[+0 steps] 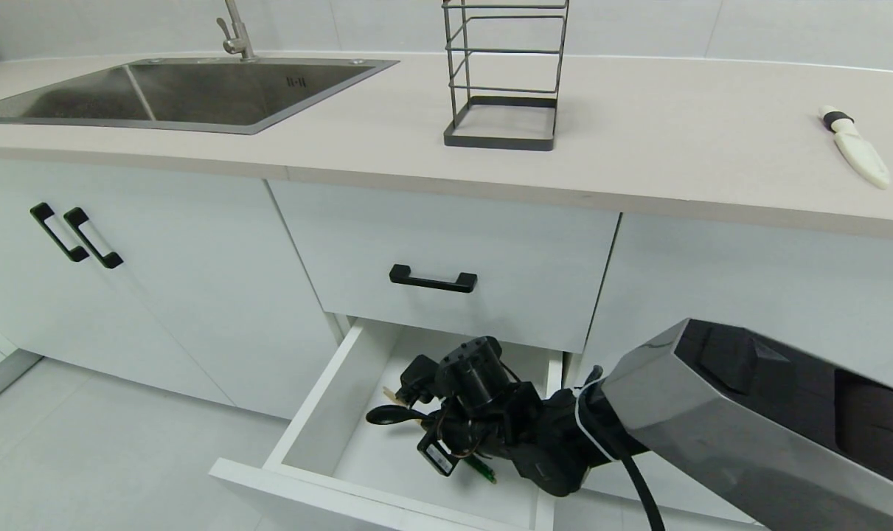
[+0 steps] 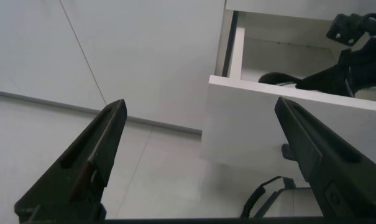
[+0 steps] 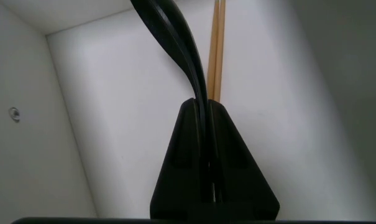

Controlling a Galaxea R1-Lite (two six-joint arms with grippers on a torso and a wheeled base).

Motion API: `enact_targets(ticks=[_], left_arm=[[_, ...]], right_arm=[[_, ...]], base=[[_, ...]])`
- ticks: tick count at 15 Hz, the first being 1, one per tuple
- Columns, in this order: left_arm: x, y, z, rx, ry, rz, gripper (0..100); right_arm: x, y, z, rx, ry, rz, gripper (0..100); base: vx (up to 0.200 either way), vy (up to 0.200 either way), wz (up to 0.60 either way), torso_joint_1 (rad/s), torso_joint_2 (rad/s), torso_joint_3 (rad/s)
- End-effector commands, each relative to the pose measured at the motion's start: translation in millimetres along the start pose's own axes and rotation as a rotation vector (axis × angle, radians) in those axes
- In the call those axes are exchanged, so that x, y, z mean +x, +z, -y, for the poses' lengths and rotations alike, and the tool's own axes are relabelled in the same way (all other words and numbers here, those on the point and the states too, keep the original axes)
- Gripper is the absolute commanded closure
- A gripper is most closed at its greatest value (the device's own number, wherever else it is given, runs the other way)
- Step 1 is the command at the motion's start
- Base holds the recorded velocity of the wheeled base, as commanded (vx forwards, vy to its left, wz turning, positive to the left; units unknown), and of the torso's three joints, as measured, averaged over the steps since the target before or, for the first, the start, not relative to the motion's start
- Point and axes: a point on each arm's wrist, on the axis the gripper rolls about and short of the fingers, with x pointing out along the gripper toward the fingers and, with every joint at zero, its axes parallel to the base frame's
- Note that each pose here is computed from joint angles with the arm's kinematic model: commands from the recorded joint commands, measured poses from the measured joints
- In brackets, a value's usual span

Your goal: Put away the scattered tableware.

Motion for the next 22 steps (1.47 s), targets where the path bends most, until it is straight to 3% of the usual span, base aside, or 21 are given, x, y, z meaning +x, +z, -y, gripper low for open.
enact_targets(ticks=[1,11,12,16,22], left_arm=[[0,0.1,0.0,0.0,0.0,0.001,0],[0,-0.3,0.0,0.0,0.0,-0.001,0],[0,0.1,0.0,0.0,0.0,0.001,0],[0,-0.3,0.0,0.0,0.0,-0.001,0],[0,0.1,0.0,0.0,0.0,0.001,0]], right_arm=[[8,-10,-1,-0.002,0.004,-0.026,100],[30,-18,-4,-0.029,0.005,-0.029,100],[31,-17,-4,-0.046,0.006,-0.022,0],[30,-5,-2,-0.187,0.034,-0.017,0],[-28,58,-12,-0.202,0.073,0.132,0]], base=[[0.0,0.0,0.0,0.0,0.0,0.0],[0.0,0.0,0.0,0.0,0.0,0.0],[0.0,0.0,0.0,0.0,0.0,0.0],[0.0,0.0,0.0,0.0,0.0,0.0],[0.0,0.0,0.0,0.0,0.0,0.0]])
